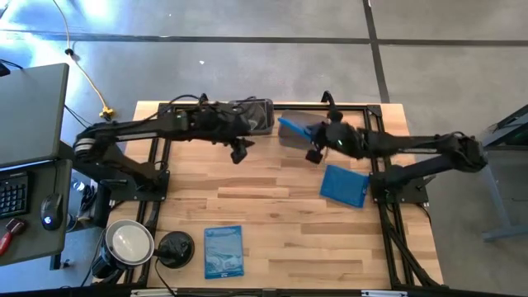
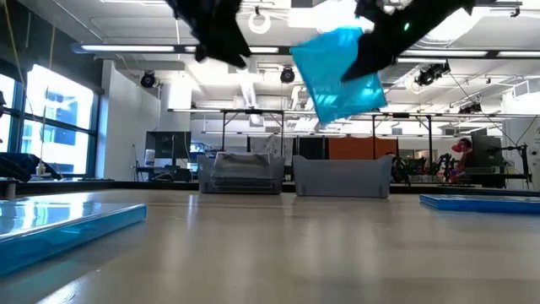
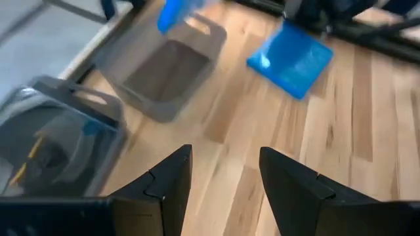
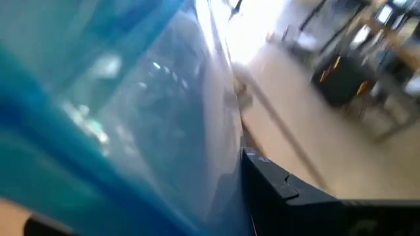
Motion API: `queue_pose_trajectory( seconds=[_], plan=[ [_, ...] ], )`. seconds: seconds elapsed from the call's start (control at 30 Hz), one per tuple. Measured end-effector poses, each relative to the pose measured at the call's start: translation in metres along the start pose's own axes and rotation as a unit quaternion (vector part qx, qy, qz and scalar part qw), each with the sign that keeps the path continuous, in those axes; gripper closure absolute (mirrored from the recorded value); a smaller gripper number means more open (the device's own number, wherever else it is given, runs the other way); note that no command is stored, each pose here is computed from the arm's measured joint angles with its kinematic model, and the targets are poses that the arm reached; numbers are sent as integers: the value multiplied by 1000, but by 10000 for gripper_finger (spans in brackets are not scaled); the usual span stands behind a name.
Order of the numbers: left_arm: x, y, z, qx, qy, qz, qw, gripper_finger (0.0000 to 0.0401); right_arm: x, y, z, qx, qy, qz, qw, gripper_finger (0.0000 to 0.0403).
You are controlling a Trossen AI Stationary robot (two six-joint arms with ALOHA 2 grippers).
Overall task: Pick & place jewel cases by type
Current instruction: Put the top left blue cd case into the right black bin
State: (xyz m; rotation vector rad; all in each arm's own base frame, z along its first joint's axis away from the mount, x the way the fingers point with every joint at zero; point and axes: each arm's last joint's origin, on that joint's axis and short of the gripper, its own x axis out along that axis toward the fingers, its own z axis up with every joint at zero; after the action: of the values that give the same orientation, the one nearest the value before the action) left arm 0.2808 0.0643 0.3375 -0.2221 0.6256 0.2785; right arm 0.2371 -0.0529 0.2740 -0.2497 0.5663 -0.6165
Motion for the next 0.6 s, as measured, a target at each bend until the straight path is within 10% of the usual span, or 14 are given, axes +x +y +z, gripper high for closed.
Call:
queue_pose_trajectory(
  seconds=[0.33,0.6],
  plan=[
    [-36,-16,-7,9,-5,10,1000,224,56,-57,-6,60,207,67,974,347],
    [-32,-17,-13,9,5,31,999,224,104,-91,18,87,365,126,918,347]
  ],
)
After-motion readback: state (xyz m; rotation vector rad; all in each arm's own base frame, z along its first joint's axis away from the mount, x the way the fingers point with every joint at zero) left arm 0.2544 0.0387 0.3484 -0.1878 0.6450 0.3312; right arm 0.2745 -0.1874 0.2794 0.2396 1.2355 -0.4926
